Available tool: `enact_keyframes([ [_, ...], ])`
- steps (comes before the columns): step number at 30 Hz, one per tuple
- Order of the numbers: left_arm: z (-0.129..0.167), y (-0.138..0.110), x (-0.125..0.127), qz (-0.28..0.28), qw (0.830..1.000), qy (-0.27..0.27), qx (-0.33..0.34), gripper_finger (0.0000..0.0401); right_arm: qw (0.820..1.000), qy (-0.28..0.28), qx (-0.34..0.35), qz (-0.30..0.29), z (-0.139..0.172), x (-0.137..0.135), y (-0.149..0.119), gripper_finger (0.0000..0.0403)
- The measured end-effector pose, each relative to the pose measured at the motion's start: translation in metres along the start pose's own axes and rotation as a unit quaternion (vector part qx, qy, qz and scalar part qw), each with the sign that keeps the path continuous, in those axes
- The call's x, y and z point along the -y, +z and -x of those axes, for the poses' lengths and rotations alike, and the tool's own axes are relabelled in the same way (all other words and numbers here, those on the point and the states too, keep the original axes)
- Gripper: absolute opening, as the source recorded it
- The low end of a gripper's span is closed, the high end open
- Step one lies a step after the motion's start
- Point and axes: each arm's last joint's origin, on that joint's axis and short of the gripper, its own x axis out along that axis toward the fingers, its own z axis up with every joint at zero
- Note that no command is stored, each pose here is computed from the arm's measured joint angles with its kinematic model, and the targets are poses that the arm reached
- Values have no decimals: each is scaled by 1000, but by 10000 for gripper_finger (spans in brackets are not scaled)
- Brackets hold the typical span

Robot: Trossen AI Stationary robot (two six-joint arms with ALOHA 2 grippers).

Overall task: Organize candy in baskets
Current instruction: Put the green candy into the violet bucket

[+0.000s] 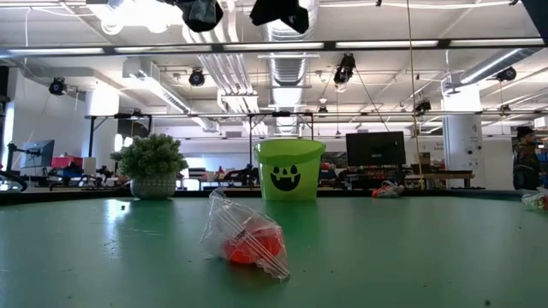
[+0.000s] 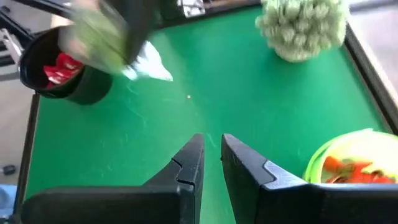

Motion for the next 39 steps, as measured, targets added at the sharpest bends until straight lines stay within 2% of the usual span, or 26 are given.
enact_keyframes([
  [5,11,3,8,-16,1000,4,11,0,1000,-3,-17,17,-15,2,-2,50],
  [14,14,3,11,-7,1000,5,11,0,998,-27,-29,50,-23,4,-5,50],
  [18,11,4,8,-9,1000,8,13,0,999,-19,16,47,-10,-4,7,50],
  [22,9,5,5,-11,1000,10,16,0,991,-6,75,107,8,-21,21,50],
  [27,9,7,4,-20,999,14,25,0,983,27,86,160,14,-40,22,50],
  [39,10,8,3,-42,998,20,30,0,981,39,88,169,14,-47,22,50],
])
